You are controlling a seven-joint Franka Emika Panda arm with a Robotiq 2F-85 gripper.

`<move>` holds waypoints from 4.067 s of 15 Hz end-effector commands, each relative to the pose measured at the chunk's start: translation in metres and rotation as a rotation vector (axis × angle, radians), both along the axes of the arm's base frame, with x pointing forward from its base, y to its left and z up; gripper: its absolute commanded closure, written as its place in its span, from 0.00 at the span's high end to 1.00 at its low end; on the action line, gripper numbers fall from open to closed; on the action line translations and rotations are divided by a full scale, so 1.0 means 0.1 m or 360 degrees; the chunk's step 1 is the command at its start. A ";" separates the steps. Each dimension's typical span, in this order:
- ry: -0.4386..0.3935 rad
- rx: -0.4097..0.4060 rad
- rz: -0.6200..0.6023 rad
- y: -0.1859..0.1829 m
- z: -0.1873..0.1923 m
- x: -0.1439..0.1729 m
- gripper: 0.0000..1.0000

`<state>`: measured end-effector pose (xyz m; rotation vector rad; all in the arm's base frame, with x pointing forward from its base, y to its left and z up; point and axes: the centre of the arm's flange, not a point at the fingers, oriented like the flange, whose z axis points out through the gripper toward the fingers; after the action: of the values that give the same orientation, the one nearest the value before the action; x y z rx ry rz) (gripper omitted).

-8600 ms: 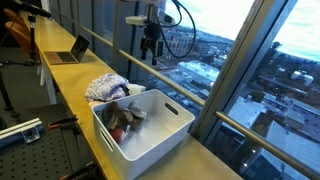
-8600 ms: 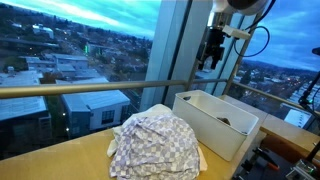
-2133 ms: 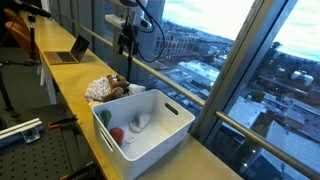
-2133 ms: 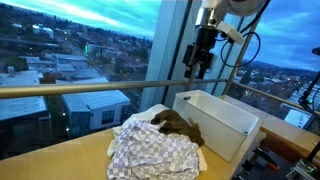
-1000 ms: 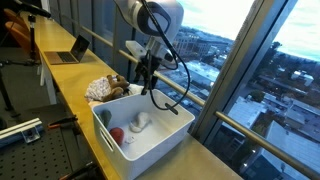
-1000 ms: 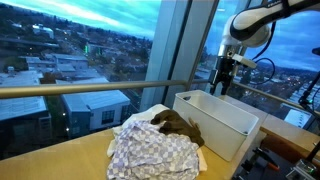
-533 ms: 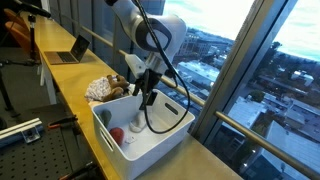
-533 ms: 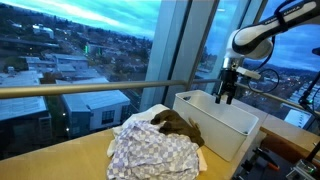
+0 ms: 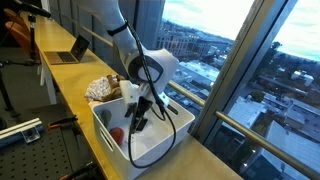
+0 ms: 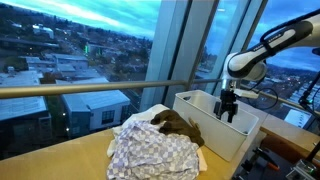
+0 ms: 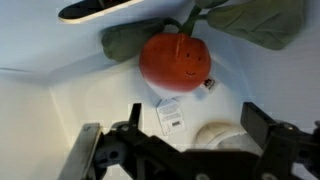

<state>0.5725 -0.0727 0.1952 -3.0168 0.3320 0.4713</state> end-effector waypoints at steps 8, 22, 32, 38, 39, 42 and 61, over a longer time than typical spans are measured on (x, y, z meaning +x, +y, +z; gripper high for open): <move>0.0166 -0.0028 -0.0059 -0.08 -0.45 -0.21 1.00; 0.0267 -0.0123 -0.0038 0.29 -0.44 -0.37 0.28; -0.0103 -0.0274 0.0033 0.35 1.54 0.19 0.05; -0.0280 -0.0327 0.0240 1.47 2.52 0.60 0.05; -0.0292 -0.0334 0.0293 1.76 2.58 0.64 0.05; -0.0297 -0.0346 0.0456 2.66 2.52 0.65 0.05; -0.0209 -0.0335 0.0644 3.72 1.95 0.76 1.00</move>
<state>0.6379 0.3211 0.3696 -3.3139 -0.2851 0.2610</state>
